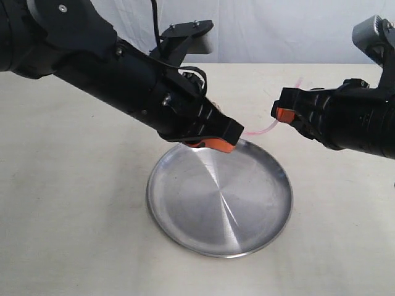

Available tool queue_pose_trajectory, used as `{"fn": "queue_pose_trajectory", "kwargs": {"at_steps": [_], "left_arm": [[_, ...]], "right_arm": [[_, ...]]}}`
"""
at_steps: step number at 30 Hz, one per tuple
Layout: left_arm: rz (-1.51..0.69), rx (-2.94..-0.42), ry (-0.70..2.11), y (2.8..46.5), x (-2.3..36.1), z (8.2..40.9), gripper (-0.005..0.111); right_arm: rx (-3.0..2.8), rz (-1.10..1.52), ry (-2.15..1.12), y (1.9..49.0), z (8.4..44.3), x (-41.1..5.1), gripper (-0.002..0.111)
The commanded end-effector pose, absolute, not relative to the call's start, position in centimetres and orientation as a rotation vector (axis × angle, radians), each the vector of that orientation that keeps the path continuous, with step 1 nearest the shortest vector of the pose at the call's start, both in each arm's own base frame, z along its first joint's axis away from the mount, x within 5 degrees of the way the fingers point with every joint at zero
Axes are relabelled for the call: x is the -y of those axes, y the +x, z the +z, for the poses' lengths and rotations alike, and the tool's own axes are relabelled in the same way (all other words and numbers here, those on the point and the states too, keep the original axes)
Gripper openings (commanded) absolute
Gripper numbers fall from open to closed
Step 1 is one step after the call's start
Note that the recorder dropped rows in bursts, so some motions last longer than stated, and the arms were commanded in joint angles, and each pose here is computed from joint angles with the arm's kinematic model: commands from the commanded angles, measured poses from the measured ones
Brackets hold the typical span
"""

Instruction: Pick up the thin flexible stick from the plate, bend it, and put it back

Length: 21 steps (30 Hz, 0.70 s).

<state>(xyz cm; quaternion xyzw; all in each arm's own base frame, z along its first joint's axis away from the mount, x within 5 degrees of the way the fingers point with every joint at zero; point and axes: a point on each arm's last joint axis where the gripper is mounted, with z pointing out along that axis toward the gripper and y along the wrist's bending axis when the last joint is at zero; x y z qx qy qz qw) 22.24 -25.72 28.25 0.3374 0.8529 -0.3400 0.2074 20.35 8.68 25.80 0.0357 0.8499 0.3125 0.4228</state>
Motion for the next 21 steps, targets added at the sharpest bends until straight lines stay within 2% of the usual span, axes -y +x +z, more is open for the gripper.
{"fn": "queue_pose_trajectory", "kwargs": {"at_steps": [1,21], "left_arm": [[-1.005,-2.287,0.787,22.96,26.15,29.55,0.0],[-1.008,-2.263,0.73,23.32,26.21,29.78,0.0]], "right_arm": [[-2.165,0.913,-0.045,19.37,25.63,-9.92,-0.001],[-2.175,0.962,-0.092,19.02,25.66,-10.29,-0.001]]}}
